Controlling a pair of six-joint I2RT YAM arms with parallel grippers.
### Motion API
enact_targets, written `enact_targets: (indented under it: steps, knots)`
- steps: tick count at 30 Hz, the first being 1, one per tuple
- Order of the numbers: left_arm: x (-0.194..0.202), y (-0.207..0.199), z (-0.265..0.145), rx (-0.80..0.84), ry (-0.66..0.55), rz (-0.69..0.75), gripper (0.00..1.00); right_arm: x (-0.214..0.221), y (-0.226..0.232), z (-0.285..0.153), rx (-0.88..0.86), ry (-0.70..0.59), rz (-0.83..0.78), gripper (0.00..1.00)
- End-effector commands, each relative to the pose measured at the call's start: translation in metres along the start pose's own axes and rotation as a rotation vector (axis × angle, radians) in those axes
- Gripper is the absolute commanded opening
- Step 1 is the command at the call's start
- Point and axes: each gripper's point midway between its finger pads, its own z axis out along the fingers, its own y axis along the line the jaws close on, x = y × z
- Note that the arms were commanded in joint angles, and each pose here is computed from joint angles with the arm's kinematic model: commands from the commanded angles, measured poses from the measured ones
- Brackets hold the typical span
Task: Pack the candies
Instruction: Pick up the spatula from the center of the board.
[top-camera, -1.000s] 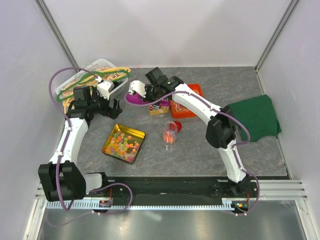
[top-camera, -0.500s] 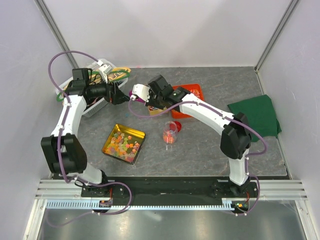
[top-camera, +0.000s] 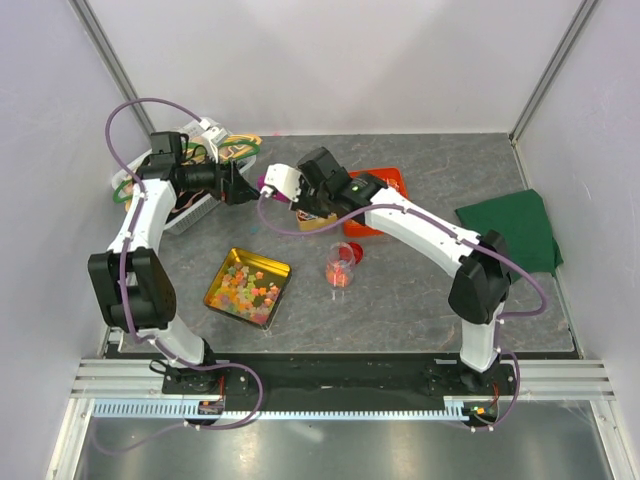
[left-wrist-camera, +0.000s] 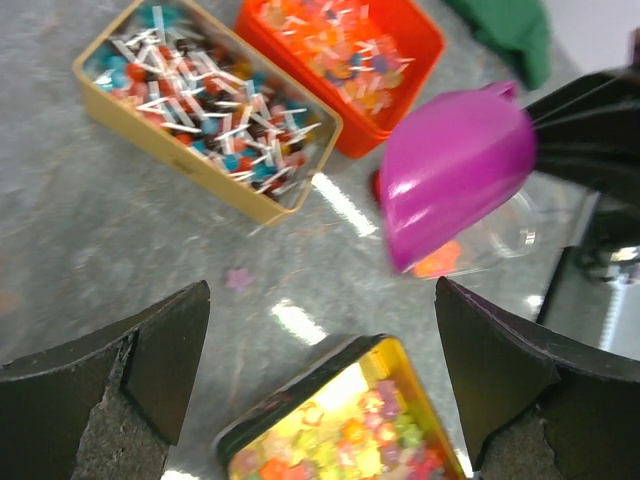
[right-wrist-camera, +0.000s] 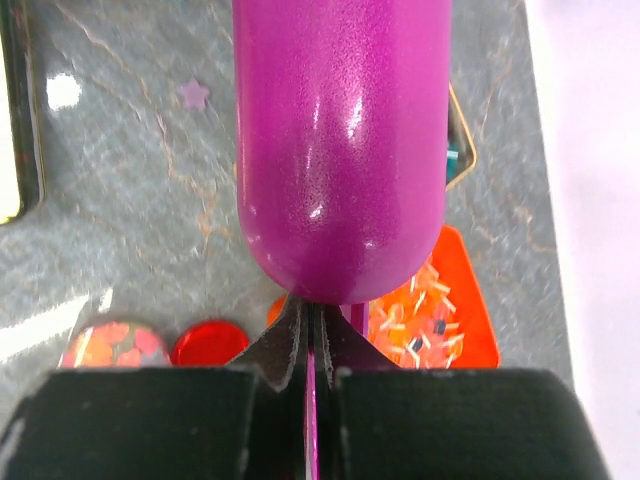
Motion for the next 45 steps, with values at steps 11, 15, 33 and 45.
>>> enact_targets:
  steps: [11,15,33,45]
  knots:
    - [-0.066,-0.014,-0.062,-0.350,-0.088,0.658,1.00,0.010,-0.021,-0.049,-0.360,-0.028,0.145,0.00]
    - [-0.069,-0.035,-0.068,-0.412,-0.132,0.922,1.00,0.001,-0.003,-0.057,-0.477,-0.064,0.142,0.00]
    - [-0.061,-0.096,-0.065,-0.412,-0.044,1.483,1.00,0.002,0.044,-0.097,-0.755,-0.169,0.077,0.00]
    - [-0.021,-0.149,-0.034,-0.184,-0.178,1.693,0.98,0.014,0.037,-0.098,-0.845,-0.238,0.117,0.00]
